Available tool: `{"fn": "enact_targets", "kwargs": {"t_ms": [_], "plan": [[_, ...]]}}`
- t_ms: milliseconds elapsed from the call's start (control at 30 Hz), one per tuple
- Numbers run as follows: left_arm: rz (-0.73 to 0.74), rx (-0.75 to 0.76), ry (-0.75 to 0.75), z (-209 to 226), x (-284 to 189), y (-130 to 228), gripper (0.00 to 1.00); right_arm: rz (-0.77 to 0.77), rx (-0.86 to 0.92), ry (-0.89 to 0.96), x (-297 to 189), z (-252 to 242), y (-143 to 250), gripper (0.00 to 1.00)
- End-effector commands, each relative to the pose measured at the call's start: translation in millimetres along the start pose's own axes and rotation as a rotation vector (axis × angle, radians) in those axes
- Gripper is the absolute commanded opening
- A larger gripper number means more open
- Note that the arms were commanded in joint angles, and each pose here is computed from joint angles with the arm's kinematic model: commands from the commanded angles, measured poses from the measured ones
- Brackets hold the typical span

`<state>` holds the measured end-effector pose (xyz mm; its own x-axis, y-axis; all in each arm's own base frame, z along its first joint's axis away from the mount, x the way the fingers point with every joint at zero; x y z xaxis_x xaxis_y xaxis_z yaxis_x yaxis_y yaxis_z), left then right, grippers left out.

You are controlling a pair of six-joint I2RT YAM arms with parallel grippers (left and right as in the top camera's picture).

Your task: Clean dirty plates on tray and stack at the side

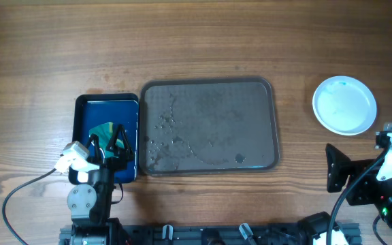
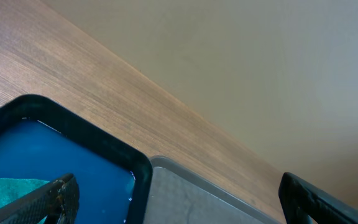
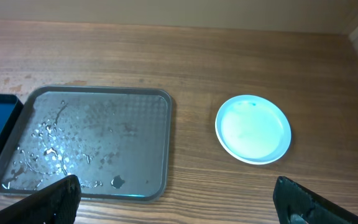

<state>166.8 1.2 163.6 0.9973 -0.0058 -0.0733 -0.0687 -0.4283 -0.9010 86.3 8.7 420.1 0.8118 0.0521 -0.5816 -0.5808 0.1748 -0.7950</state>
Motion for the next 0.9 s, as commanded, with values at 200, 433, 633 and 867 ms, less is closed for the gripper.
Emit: {"fn": "enact_targets", "kwargs": {"t_ms": [200, 433, 633, 867], "plan": [[0.004, 0.015, 0.007, 0, 0, 1, 1.0, 0.016, -0.006, 0.023, 0, -3, 3, 1.0], [0.004, 0.015, 0.007, 0, 0, 1, 1.0, -0.141, 0.066, 0.101, -5, -12, -13, 1.0], [0.004, 0.015, 0.007, 0, 0, 1, 1.0, -0.537, 0.033, -0.143, -2, -1, -5, 1.0], [0.004, 0.015, 0.007, 0, 0, 1, 1.0, -0.739, 0.214, -0.371, 72, -5, 57, 1.0]]}}
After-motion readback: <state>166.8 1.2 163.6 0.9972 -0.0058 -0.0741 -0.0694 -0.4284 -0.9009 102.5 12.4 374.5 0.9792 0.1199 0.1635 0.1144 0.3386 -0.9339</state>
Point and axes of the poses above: each gripper's point midway between its finger pads, its own x axis out along the fingers, its own z axis along the line the jaws close on, y = z × x, the point moved 8 cm from there along -x, back along the fingers, and after that the axes turned 13 degrees about x, right-handed, at the moved point
